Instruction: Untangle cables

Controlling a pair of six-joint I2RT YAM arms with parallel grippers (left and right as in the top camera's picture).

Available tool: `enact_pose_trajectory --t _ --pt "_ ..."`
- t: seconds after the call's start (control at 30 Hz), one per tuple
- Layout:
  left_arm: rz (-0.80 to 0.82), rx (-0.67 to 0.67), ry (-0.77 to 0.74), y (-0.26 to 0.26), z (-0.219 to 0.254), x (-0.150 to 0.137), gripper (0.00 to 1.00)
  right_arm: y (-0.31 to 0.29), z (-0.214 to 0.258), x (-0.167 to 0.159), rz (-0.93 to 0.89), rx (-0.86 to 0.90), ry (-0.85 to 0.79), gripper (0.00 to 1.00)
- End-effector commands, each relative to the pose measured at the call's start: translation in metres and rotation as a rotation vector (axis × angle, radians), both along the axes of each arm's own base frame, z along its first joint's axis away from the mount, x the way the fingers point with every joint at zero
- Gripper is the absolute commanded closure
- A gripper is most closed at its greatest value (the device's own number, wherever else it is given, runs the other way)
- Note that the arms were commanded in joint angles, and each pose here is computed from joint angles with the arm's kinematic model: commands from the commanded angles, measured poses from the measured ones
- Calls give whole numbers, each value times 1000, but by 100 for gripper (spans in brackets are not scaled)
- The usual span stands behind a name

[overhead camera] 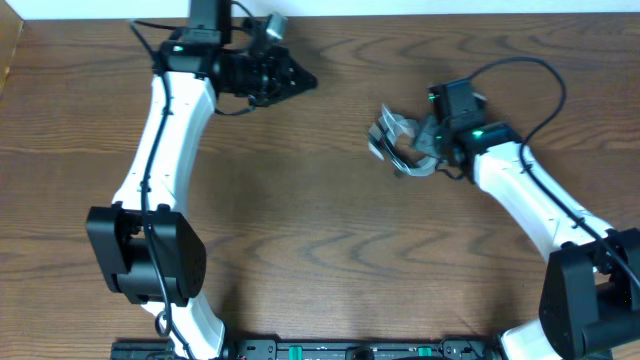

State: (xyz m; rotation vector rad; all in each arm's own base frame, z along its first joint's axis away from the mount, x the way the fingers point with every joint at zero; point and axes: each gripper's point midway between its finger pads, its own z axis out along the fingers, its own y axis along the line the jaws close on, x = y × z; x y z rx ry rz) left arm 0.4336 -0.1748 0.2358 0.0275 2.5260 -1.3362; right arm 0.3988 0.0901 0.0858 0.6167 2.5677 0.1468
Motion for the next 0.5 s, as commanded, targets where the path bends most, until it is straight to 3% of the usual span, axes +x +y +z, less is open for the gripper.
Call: enact_pose_trajectory --t 0.0,0.13,0.47 --pt "-4 -15 -41 2 16 0 93 -5 -3 1 73 -39 7 36" --pt "-19 7 -70 1 14 0 92 12 -1 4 187 -1 -9 38" --pt "102 373 -119 49 -28 19 92 34 -2 11 321 58 -42 40"
